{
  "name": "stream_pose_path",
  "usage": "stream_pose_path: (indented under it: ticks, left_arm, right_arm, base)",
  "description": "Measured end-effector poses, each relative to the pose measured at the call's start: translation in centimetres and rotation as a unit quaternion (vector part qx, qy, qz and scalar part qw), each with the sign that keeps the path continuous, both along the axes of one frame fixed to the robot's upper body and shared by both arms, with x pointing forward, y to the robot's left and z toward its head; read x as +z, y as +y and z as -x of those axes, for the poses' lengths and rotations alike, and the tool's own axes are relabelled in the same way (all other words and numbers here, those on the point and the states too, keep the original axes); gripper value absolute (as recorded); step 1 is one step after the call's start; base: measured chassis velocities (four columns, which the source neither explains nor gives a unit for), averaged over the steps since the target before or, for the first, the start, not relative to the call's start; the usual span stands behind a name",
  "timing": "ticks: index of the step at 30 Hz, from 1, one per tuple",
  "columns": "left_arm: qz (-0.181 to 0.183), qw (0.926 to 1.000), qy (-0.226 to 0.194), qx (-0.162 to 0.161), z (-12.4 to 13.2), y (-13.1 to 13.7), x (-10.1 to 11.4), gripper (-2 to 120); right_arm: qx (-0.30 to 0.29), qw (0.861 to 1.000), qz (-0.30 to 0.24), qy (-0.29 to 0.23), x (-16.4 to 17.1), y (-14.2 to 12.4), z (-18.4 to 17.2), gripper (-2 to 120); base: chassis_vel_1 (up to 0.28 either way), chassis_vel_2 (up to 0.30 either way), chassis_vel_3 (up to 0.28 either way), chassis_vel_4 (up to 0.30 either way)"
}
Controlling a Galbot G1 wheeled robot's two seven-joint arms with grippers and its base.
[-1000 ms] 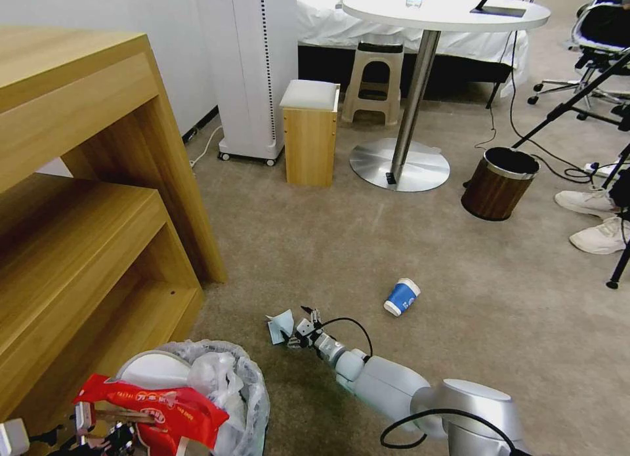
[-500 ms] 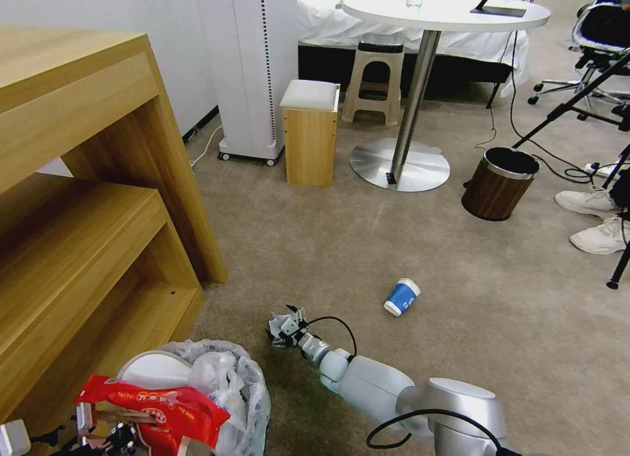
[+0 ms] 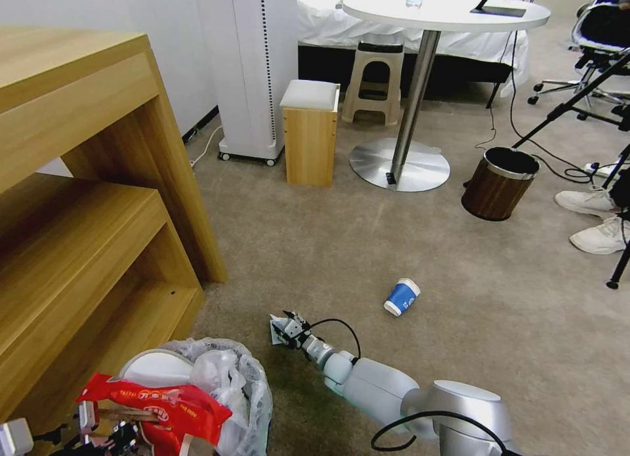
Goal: Pick up the trash bin and place the garbage on the floor into it.
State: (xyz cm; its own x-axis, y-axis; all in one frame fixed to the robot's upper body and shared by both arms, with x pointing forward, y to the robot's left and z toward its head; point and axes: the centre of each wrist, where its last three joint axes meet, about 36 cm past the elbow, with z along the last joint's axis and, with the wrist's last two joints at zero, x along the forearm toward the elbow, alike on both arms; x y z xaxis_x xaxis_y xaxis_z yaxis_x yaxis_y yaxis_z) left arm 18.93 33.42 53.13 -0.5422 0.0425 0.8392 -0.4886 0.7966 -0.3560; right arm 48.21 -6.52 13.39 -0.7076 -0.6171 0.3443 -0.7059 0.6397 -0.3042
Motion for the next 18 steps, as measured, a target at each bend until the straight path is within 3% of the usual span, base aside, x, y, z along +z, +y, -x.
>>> stream_pose_path:
  ticks: [7,18]
  left_arm:
    - [0.0,1.0,-0.001,-0.001,-0.1,-0.1,-0.1,0]
    - [0.004,1.0,-0.003,-0.004,-0.2,-0.4,-0.2,0]
  right_arm:
    - [-0.006,1.0,0.002,-0.008,-0.1,-0.8,-0.2,0]
    - [-0.008,1.0,0.003,-0.018,-0.3,-2.1,0.0,0]
  base:
    - [0.0,0.0,0.0,0.0]
    - [0.0,0.0,0.0,0.0]
